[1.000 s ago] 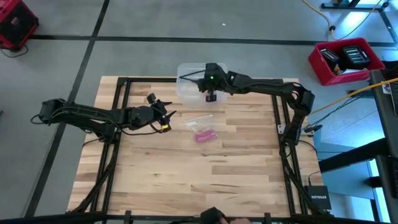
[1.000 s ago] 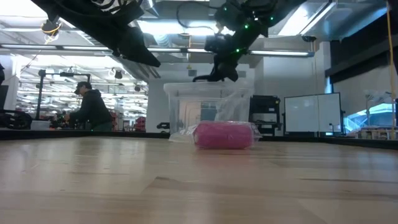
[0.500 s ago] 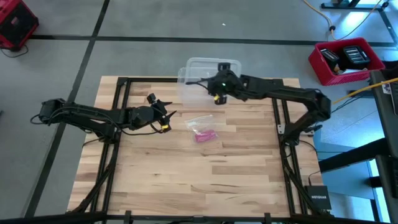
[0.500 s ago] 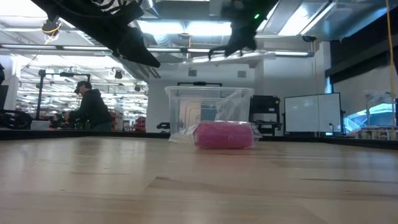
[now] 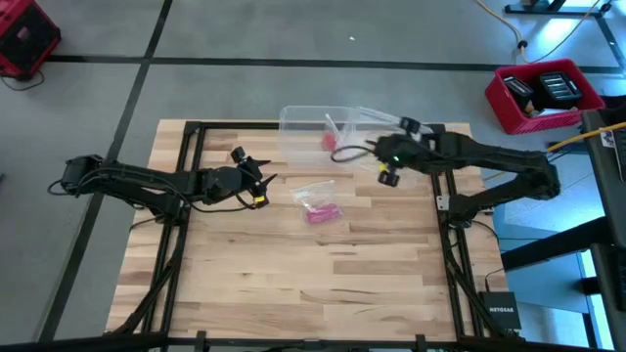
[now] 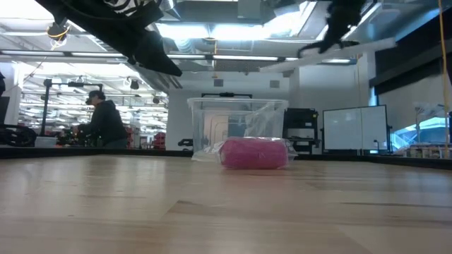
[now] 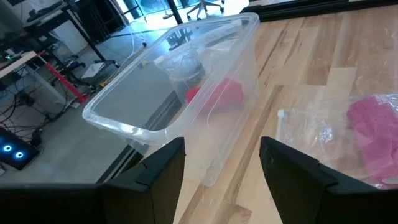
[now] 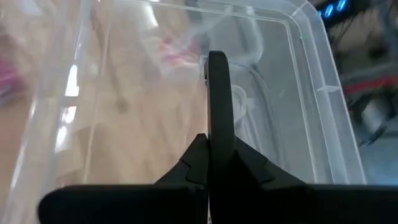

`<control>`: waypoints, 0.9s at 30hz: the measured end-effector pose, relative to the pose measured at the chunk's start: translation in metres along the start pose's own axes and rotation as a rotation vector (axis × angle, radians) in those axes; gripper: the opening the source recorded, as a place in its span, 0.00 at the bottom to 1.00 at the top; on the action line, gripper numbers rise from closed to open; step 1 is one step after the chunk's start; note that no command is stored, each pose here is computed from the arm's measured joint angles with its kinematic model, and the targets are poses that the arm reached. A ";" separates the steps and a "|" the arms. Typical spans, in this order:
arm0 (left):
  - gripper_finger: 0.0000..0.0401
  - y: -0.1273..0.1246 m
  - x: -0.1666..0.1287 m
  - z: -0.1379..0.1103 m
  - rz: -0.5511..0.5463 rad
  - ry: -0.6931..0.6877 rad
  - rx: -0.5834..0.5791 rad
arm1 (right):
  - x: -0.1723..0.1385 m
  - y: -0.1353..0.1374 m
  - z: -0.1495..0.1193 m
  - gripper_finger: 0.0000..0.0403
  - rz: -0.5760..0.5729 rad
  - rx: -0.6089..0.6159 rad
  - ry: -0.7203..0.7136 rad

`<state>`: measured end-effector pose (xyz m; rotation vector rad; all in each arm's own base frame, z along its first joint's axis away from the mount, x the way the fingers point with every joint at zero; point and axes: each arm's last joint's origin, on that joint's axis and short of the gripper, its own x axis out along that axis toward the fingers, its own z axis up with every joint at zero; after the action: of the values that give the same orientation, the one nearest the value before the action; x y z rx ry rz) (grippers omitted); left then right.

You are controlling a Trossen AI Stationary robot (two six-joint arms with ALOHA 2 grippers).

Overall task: Roll bandage
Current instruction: Open the transparent bin lid

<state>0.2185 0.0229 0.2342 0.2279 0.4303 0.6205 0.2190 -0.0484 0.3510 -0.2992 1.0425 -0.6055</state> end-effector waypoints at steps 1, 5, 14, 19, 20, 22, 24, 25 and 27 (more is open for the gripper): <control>0.50 0.000 0.000 0.000 0.000 0.000 0.000 | -0.001 0.003 -0.008 0.09 0.008 0.034 0.014; 0.50 0.000 0.000 0.000 0.000 0.000 0.000 | -0.006 0.021 -0.035 0.09 0.052 0.137 0.044; 0.50 0.000 0.000 0.000 0.000 -0.004 0.001 | 0.003 0.079 -0.074 0.09 0.164 0.245 0.141; 0.50 0.000 0.000 0.000 0.000 -0.004 0.002 | 0.029 0.104 -0.094 0.09 0.167 0.331 0.180; 0.50 0.000 0.000 0.000 0.000 -0.004 0.000 | 0.035 0.109 -0.097 0.09 0.170 0.357 0.174; 0.50 0.000 0.000 0.000 -0.013 -0.005 -0.002 | 0.046 0.117 -0.104 0.09 0.174 0.393 0.165; 0.50 -0.001 0.000 0.000 -0.021 -0.006 -0.007 | 0.055 0.123 -0.108 0.10 0.184 0.427 0.145; 0.50 -0.001 0.000 0.000 -0.023 -0.005 -0.014 | 0.059 0.126 -0.111 0.11 0.189 0.441 0.137; 0.50 -0.001 0.000 0.000 -0.043 -0.003 -0.029 | 0.065 0.131 -0.116 0.13 0.197 0.446 0.137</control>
<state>0.2192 0.0218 0.2338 0.1913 0.4222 0.5837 0.1837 0.0230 0.1820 0.2358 1.0227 -0.6679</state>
